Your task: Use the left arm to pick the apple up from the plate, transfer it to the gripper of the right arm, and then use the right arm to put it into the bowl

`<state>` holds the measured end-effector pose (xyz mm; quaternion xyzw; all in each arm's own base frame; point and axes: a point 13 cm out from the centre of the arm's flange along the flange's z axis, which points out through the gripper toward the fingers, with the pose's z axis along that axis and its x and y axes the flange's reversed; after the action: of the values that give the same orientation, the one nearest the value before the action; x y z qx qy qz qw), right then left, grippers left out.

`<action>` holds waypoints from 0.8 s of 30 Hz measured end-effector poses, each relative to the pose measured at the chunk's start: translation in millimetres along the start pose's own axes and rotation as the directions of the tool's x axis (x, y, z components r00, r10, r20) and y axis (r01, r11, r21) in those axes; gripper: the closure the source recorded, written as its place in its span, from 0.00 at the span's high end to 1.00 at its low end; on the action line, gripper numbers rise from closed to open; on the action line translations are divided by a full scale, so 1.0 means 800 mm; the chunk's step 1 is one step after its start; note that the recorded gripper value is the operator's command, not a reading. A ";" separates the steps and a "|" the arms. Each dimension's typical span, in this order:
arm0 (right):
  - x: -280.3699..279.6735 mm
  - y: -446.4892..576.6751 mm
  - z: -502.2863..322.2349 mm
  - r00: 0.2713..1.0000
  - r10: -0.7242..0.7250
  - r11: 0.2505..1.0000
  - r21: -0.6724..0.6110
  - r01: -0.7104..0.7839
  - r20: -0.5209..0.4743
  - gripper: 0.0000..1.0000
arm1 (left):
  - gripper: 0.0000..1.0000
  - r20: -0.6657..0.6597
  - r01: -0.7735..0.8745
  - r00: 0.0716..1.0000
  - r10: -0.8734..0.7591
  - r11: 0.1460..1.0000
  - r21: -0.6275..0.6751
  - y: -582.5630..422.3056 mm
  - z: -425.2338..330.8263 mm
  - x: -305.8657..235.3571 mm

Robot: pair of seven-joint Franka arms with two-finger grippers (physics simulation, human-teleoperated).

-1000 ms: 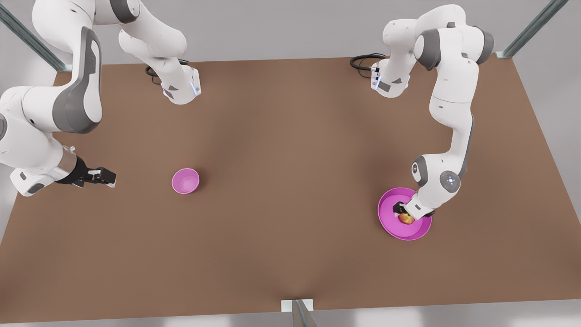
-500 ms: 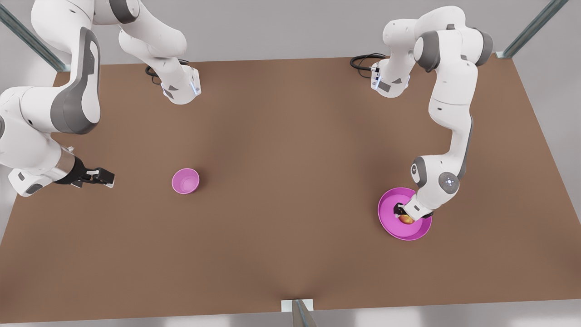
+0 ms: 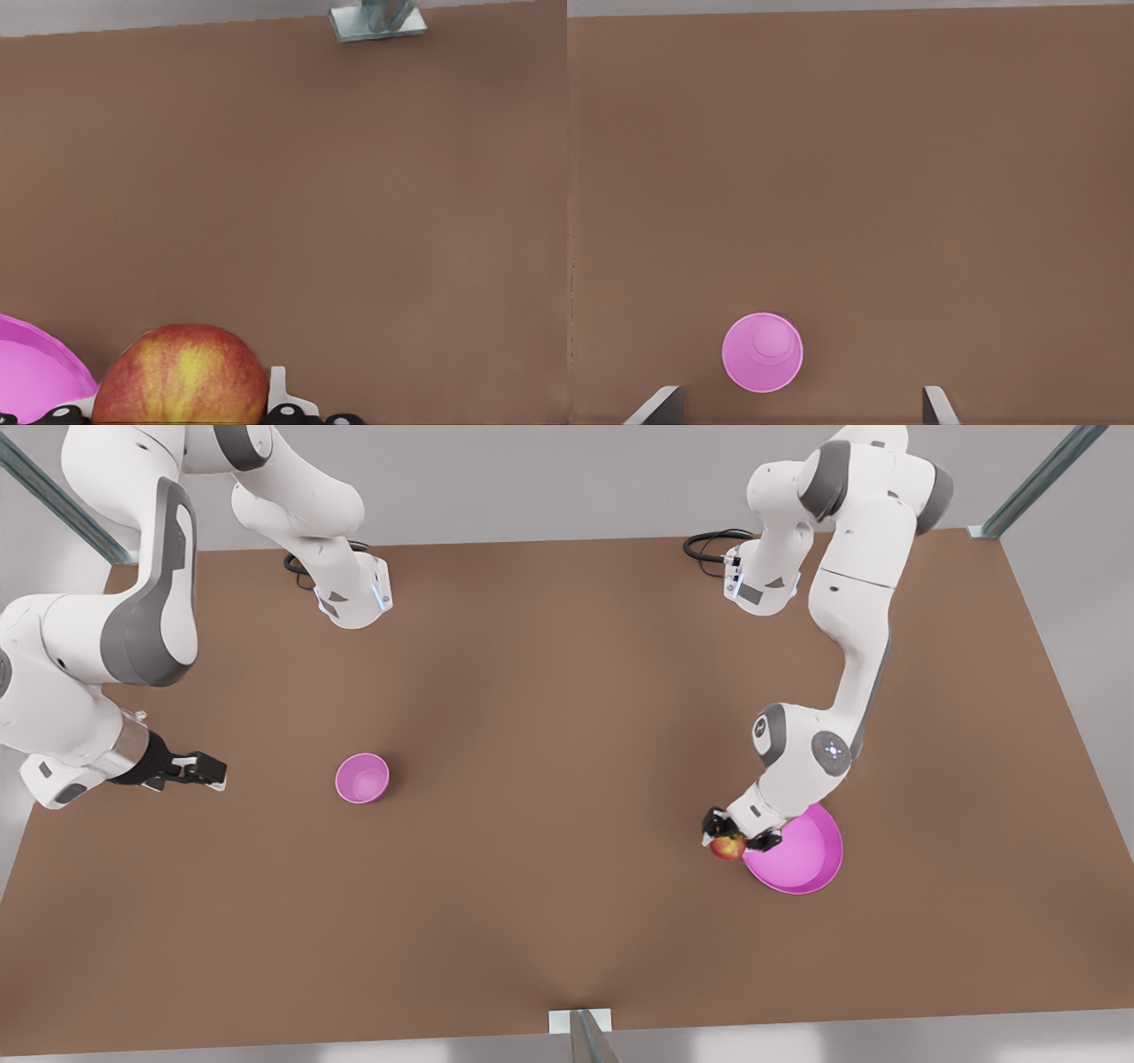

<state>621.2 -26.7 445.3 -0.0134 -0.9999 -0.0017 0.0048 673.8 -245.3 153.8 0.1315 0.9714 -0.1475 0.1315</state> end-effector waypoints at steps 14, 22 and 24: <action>-0.057 0.125 0.074 0.991 0.088 0.853 -0.505 -0.129 -0.104 1.00 | 0.70 -0.041 0.218 0.950 -0.310 0.562 0.798 -0.427 -0.045 -0.080; -0.058 0.366 0.156 0.944 0.061 0.440 -0.840 -0.316 -0.323 1.00 | 0.70 0.189 -0.062 0.960 -0.205 0.505 0.861 -0.480 -0.019 -0.061; -0.058 0.376 0.168 0.932 0.084 0.371 -0.857 -0.357 -0.352 1.00 | 0.70 0.268 -0.147 0.949 -0.167 0.515 0.844 -0.481 -0.015 -0.061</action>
<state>674.3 273.6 311.8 -0.1479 -0.8150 -0.5466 0.1225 603.1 -606.4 276.1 0.1481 0.7383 -0.6262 0.2021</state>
